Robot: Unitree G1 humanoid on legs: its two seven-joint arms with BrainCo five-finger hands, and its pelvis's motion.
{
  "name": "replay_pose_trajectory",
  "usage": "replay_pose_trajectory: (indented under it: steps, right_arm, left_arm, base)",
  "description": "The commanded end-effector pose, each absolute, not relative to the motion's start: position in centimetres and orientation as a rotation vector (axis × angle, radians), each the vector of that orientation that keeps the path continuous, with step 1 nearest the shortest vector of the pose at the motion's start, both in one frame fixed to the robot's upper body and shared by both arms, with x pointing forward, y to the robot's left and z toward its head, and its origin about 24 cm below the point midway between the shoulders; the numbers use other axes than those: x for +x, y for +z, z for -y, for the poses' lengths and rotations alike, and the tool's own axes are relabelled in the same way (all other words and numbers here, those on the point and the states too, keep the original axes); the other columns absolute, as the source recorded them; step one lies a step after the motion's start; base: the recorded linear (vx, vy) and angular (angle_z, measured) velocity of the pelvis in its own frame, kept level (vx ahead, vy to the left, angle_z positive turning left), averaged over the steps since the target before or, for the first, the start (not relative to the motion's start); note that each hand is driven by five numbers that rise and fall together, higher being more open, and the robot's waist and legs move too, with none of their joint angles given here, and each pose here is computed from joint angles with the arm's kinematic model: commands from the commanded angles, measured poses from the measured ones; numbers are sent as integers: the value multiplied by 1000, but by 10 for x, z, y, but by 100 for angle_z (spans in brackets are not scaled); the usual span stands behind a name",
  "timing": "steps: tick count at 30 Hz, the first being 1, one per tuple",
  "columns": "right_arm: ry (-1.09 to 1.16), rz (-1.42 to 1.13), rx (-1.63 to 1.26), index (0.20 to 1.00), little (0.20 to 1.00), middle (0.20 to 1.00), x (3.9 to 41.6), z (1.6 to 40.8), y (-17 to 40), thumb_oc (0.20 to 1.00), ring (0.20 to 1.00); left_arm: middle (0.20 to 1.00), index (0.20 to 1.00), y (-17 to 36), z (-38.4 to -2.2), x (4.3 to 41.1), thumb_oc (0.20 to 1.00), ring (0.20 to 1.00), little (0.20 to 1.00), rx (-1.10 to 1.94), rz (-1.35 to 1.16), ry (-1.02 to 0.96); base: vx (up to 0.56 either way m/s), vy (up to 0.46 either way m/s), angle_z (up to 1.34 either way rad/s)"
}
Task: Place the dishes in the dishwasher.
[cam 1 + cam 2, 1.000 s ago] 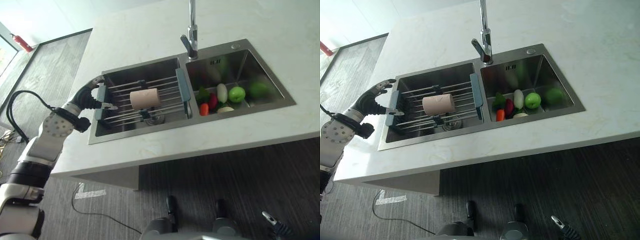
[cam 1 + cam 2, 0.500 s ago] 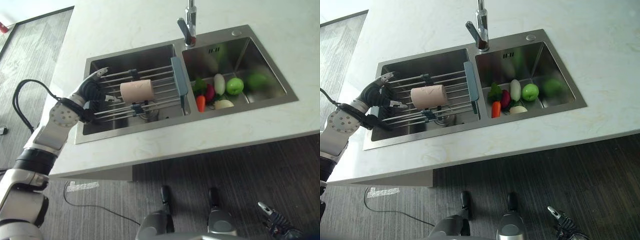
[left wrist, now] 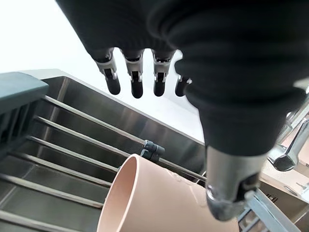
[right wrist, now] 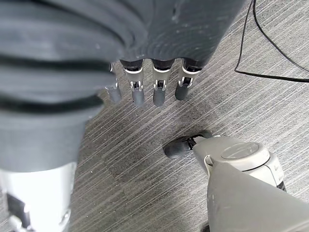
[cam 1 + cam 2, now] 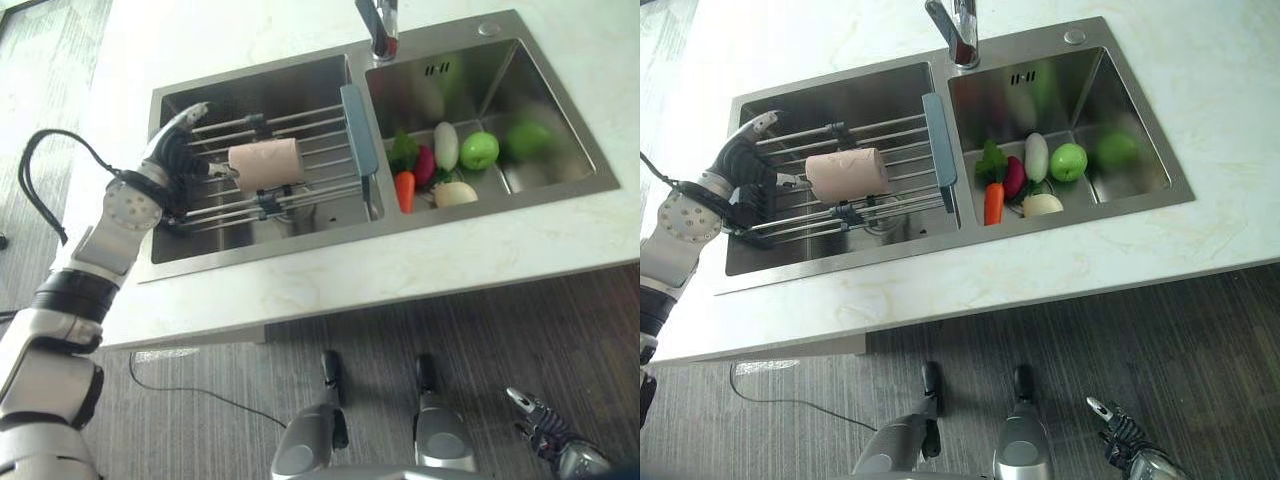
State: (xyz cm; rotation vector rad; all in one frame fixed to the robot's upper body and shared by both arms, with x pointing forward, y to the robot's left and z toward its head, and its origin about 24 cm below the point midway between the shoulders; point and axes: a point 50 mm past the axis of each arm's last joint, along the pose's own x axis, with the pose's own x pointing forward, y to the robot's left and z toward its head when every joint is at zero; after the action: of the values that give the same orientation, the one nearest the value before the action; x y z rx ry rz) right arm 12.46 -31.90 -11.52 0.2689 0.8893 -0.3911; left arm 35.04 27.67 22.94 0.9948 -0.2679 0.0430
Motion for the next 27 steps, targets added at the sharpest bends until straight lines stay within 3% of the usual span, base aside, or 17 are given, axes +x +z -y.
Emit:
replay_pose_trajectory:
  steps: [1,7,12,27]
  right_arm:
    - [-415,-828,271,1000,1000,1000,133,330,-105,1000,1000]
    - [-419,-802,273,1000,1000,1000,140,335,-100,1000,1000]
    - [-419,-789,258,1000,1000,1000,142,341,-94,1000,1000]
    - [-424,-803,248,1000,1000,1000,138,348,-93,1000,1000]
  left_arm:
    - [1000,1000,277,-292,351,1000,1000,1000,1084,360,209]
    - [1000,1000,282,-296,355,1000,1000,1000,1224,315,270]
    - [1000,1000,270,-291,360,1000,1000,1000,1430,218,152]
    - [1000,1000,271,-288,361,1000,1000,1000,1530,232,156]
  base:
    - [-45,30,-1]
    - [-53,11,0]
    - [-13,41,1]
    - [-3,5,0]
